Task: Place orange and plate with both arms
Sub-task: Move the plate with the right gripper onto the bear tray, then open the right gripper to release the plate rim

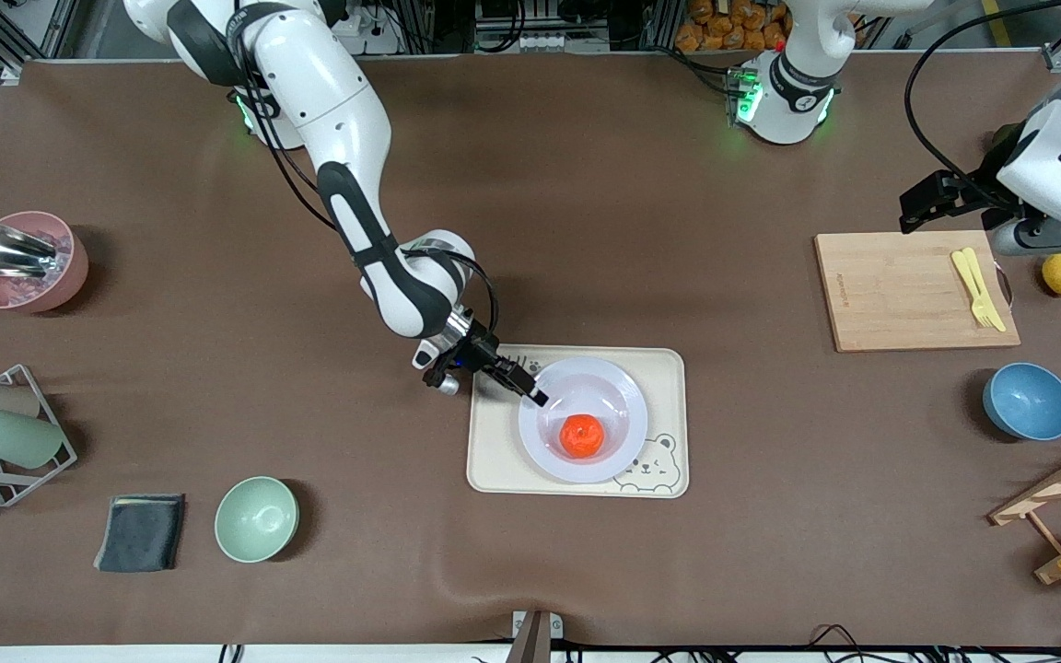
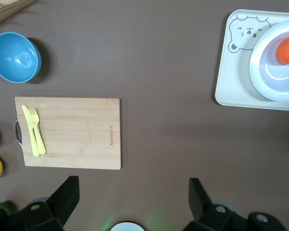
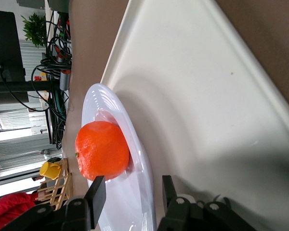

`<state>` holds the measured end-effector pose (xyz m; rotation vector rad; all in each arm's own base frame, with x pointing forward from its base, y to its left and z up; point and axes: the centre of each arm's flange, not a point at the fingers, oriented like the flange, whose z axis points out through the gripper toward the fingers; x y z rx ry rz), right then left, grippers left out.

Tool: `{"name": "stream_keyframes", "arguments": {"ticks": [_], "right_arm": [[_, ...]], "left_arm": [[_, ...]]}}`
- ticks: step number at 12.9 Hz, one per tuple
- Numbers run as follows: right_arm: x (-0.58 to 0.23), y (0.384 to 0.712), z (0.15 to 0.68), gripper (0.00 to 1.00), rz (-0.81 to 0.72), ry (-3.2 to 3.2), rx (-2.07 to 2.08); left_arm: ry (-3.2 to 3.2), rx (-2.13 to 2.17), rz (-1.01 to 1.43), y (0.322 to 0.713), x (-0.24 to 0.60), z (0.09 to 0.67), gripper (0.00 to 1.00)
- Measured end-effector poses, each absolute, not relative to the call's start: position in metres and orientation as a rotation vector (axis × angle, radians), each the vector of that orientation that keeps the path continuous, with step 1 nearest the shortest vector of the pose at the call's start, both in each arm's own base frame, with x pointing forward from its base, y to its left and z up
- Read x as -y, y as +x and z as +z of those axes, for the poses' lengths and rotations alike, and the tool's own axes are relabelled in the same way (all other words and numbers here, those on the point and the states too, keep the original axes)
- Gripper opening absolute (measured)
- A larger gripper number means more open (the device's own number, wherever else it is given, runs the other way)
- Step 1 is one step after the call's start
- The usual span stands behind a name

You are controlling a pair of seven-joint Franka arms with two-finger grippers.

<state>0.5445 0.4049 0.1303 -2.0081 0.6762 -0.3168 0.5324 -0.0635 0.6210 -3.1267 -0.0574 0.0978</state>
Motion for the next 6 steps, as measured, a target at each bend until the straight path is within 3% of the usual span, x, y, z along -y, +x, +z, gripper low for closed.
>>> {"name": "stream_keyframes", "arguments": {"ticks": [6], "right_arm": [[-0.392, 0.575, 0.154, 0.54, -0.206, -2.069, -0.714]], "left_arm": [[-3.129, 0.054, 0.078, 0.533, 0.065, 0.627, 1.0]]}}
